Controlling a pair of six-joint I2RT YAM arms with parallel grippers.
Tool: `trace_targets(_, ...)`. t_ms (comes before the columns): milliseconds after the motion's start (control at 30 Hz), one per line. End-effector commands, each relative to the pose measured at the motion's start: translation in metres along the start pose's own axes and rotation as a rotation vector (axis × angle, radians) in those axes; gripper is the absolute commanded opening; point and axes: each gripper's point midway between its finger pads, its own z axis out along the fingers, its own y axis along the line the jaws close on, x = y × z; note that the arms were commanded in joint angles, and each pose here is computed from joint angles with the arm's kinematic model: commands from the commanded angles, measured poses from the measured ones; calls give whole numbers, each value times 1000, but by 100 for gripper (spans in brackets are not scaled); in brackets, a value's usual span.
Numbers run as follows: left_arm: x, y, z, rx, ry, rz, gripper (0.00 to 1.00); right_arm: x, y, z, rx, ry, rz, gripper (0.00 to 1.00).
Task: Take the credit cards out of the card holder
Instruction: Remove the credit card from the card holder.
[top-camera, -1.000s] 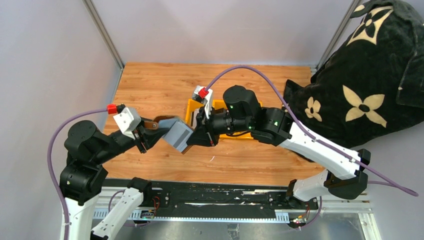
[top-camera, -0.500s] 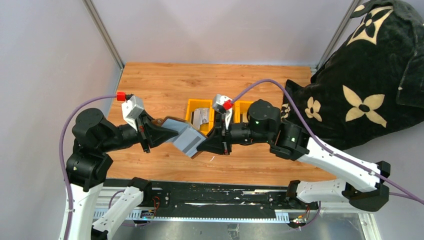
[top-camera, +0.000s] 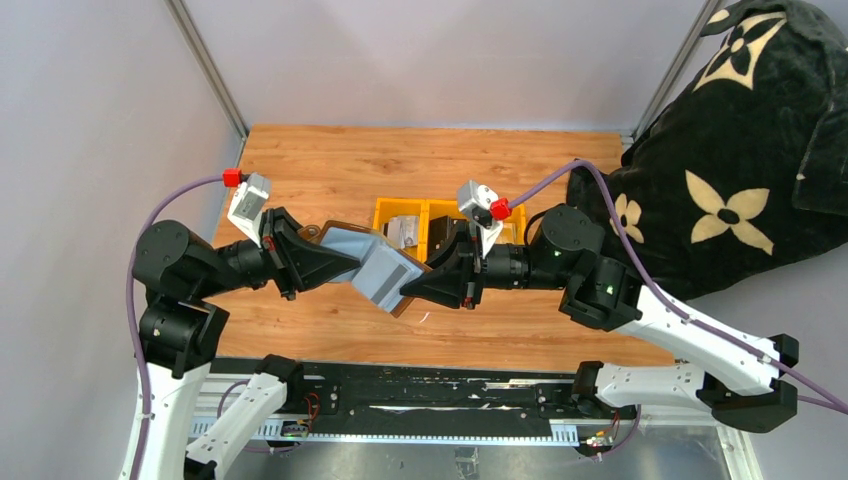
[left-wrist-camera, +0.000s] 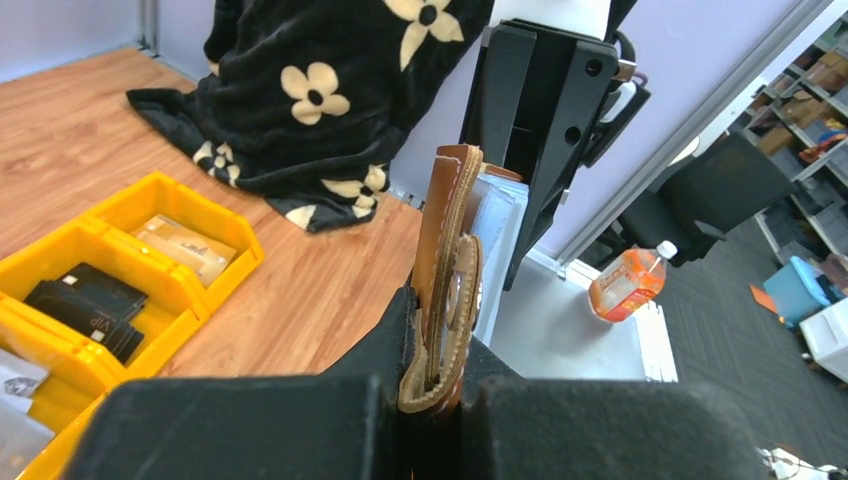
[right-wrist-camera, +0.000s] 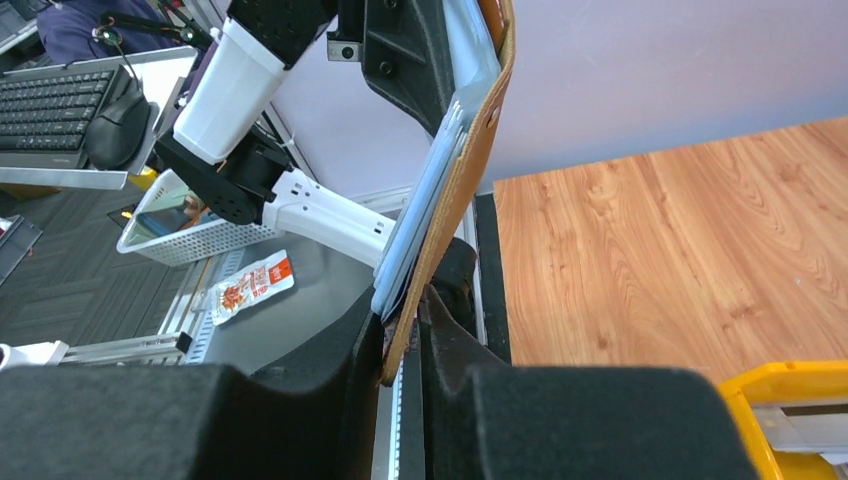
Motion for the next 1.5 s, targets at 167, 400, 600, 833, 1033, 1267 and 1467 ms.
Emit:
trace_targets(167,-3,-24,-1,109,18,-55,0,-27,4,-3,5,-146,-55,17)
trace_targets(400,-4,-29,-2,131,24,-59,0,-32,13,2,-51,-159,-60,15)
trace_targets(600,-3,-27,-1,132,27,-55,0,-38,20,1,-91,-189,-68,14)
trace_targets(833,-3,-26,-1,128,28,-48,0,-44,31,-2,-149,-231,-73,14)
trace_targets(1033,-6,-26,-1,125,22,-42,0,-42,19,3,-90,-204,-58,9)
trace_targets(1267,-2,-20,-4,72,27,37,0,-34,-26,7,161,-164,3,27)
trace_targets(1467,2,-15,-6,44,35,64,0,-35,-28,6,164,-188,4,35)
